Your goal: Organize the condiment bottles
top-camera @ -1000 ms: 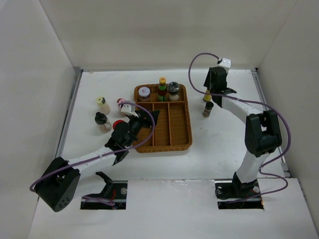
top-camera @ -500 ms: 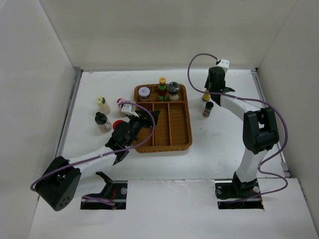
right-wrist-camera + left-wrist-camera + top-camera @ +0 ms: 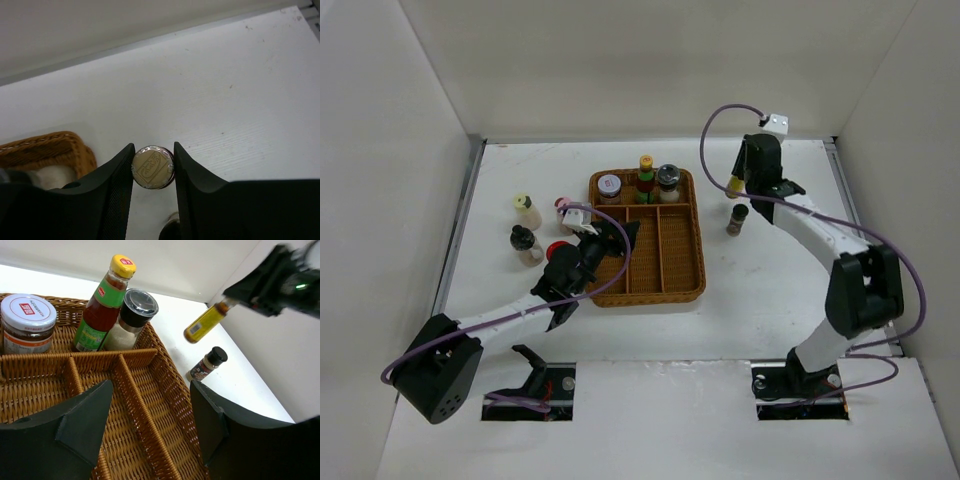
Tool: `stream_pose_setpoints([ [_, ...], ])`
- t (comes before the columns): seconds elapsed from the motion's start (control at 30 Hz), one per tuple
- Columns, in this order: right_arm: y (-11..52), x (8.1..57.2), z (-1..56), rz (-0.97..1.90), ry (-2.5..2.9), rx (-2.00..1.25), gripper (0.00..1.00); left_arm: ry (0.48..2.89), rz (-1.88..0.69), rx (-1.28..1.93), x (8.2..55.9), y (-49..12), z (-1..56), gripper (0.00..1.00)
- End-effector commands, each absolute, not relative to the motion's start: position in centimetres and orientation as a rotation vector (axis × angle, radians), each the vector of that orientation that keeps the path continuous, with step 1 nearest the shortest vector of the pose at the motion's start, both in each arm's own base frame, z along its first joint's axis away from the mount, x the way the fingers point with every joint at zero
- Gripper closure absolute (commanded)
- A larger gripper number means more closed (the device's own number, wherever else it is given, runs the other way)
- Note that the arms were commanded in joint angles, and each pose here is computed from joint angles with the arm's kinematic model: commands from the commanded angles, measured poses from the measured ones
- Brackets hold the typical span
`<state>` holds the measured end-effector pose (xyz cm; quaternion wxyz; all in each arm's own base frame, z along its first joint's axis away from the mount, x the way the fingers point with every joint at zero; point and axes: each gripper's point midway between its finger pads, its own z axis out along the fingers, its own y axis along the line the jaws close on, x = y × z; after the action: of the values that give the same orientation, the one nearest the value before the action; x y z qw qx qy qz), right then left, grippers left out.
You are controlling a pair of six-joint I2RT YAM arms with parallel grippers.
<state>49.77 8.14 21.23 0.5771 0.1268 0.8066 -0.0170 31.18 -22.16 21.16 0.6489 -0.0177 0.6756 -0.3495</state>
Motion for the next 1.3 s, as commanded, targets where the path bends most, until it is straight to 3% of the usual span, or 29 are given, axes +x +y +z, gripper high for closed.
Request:
stream_pose_setpoints([
  [0.0, 10.5, 47.3, 30.7, 0.091, 1.663, 0.27, 0.74, 1.466, -0.823, -0.057, 31.0, -21.8, 23.0, 0.38],
  [0.27, 17.0, 42.0, 31.9, 0.307, 1.643, 0.111, 0.74, 1.468, -0.803, -0.079, 31.2, -21.3, 23.0, 0.37],
  [0.6, 24.6, 41.7, 26.7, 0.408, 1.727, -0.021, 0.74, 1.46, -0.78, -0.097, 31.3, -20.6, 23.1, 0.37],
  [0.87, 26.0, 43.3, 22.6, 0.34, 1.772, -0.019, 0.74, 1.476, -0.764, -0.108, 31.7, -20.4, 22.5, 0.37],
  [1.1, 25.9, 44.3, 22.5, 0.256, 1.743, -0.023, 0.74, 1.491, -0.758, -0.112, 32.0, -20.4, 22.1, 0.37],
  [1.27, 26.9, 44.1, 20.5, 0.209, 1.763, -0.071, 0.68, 1.491, -0.756, -0.107, 32.0, -20.6, 22.1, 0.37],
])
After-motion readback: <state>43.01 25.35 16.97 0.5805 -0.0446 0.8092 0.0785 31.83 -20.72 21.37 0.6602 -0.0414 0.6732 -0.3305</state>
